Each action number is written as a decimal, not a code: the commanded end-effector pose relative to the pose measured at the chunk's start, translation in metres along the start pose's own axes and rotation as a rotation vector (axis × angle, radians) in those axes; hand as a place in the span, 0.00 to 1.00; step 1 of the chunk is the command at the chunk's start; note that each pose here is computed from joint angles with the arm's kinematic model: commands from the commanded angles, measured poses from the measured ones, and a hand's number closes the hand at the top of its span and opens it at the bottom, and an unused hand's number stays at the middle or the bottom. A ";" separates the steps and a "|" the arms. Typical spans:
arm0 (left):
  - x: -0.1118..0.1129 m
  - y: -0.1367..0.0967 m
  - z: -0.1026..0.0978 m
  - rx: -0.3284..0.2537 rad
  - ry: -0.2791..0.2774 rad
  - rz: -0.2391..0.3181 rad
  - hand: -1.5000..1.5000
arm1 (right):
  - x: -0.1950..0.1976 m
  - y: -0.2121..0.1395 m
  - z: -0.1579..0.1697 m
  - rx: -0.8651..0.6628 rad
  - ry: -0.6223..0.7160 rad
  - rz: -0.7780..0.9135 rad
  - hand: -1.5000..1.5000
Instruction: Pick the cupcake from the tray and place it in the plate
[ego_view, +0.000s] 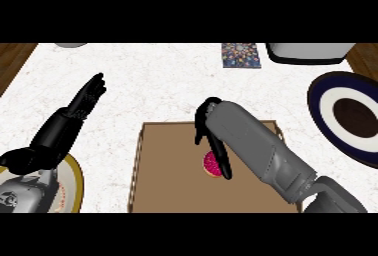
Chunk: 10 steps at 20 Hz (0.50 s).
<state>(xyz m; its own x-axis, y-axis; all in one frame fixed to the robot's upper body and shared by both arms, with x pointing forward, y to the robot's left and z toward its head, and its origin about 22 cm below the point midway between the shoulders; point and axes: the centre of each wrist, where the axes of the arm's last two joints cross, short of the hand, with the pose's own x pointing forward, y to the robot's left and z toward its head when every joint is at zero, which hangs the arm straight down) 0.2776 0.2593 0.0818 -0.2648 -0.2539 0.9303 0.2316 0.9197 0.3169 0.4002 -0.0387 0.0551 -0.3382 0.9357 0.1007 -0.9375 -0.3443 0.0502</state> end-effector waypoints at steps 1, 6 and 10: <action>-0.006 0.004 0.013 -0.002 0.010 -0.003 0.50 | 0.001 0.013 -0.031 0.086 0.038 0.023 0.00; 0.002 0.004 0.005 0.001 -0.011 0.015 0.50 | 0.000 0.033 -0.035 0.051 -0.093 0.099 1.00; -0.003 0.008 0.012 0.050 0.028 0.005 0.50 | 0.005 0.061 -0.020 -0.122 -0.155 0.160 1.00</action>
<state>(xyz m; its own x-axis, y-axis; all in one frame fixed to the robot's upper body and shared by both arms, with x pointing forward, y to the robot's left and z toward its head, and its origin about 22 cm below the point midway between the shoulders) 0.2748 0.2638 0.0819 -0.2589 -0.2528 0.9322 0.2201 0.9243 0.3118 0.3786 -0.0440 0.0582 -0.4286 0.8933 0.1357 -0.9035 -0.4250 -0.0559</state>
